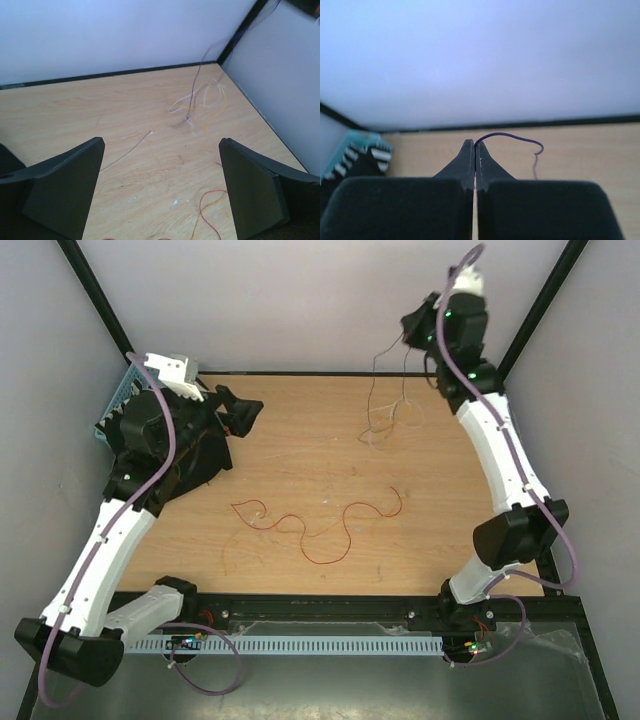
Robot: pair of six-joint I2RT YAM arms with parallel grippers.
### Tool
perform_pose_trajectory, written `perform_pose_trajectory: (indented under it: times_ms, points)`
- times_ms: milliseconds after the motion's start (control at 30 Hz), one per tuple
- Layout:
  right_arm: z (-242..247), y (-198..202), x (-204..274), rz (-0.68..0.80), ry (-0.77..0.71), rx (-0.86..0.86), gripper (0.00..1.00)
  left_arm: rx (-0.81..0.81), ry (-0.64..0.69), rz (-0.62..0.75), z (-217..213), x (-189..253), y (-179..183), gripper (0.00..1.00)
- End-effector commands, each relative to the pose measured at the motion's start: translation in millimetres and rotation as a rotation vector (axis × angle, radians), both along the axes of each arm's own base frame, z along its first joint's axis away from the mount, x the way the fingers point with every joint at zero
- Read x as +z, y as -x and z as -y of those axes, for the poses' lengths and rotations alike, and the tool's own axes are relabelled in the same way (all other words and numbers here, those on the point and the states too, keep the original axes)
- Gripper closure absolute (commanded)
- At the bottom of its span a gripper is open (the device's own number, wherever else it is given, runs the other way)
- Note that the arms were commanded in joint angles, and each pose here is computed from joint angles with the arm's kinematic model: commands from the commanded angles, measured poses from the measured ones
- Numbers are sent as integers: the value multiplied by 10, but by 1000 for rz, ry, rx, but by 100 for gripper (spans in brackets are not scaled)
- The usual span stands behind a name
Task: Zip-tie the wires
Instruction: Pick up the cable at the center of the board.
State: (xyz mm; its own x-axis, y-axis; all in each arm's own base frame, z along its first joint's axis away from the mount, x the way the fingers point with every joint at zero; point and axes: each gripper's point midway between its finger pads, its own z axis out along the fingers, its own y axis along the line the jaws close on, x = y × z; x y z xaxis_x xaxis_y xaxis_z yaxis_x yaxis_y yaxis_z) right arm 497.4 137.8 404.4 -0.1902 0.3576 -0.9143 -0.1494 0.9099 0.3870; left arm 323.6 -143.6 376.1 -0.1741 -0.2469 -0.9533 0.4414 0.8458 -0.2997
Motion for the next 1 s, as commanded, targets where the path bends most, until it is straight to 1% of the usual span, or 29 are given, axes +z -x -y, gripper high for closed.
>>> perform_pose_trajectory:
  times_ms: [0, 167, 333, 433, 700, 867, 967]
  points:
    - [326, 24, 695, 118, 10, -60, 100, -99, 24, -15, 191, -10, -52, 1]
    - [379, 166, 1480, 301, 15, -52, 100, -164, 17, -46, 323, -150, -136, 1]
    - [429, 331, 1896, 403, 21, -62, 100, -224, 17, -67, 465, -264, -213, 1]
    - [406, 414, 1949, 415, 19, -41, 100, -258, 15, -55, 580, -293, -253, 1]
    - [422, 639, 1807, 377, 26, -23, 100, -442, -36, 74, 1248, -172, -155, 1]
    - [426, 886, 1811, 375, 6, -4, 100, -411, -52, 141, 1566, -187, -339, 1]
    - [429, 1081, 1847, 387, -4, 13, 100, -396, -8, 153, 1811, -227, -435, 1]
